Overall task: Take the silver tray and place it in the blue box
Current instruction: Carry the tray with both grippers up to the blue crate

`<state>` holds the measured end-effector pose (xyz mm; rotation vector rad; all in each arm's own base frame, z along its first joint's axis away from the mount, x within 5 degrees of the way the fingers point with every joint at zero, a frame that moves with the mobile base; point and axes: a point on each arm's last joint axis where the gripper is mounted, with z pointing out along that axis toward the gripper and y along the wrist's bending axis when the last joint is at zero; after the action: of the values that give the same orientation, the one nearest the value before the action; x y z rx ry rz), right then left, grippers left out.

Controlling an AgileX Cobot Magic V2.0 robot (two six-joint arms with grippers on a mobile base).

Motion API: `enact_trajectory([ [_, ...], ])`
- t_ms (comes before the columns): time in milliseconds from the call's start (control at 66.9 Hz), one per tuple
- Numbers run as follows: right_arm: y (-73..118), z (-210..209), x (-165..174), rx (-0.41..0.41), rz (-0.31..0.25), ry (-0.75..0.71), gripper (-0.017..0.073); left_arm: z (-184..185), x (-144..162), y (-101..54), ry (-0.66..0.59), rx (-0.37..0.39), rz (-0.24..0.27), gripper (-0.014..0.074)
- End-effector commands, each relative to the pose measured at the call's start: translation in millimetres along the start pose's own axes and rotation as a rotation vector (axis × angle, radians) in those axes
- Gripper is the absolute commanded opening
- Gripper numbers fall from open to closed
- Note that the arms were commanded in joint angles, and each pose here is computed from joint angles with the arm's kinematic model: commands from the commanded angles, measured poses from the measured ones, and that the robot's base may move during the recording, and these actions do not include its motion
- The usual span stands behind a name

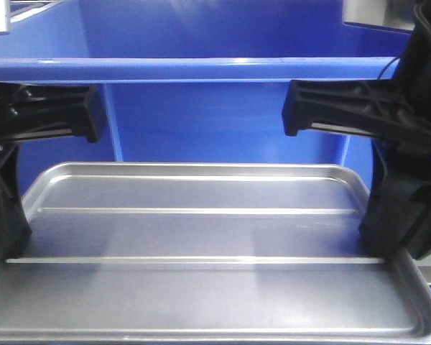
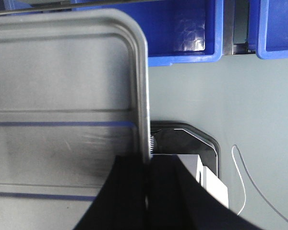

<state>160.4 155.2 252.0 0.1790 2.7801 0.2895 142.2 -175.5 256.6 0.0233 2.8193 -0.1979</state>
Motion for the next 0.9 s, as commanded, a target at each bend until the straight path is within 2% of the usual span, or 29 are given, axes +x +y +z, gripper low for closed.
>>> enact_trajectory([
  [0, -2.6, -11.0, -6.5, 0.008, -0.024, -0.051, 0.005, -13.4, -4.8, 3.5, -0.046, -0.011, 0.007, -0.0009],
  [882, -2.6, -11.0, -6.5, 0.008, -0.024, -0.051, 0.005, -13.4, -4.8, 3.5, -0.046, -0.011, 0.007, -0.0009],
])
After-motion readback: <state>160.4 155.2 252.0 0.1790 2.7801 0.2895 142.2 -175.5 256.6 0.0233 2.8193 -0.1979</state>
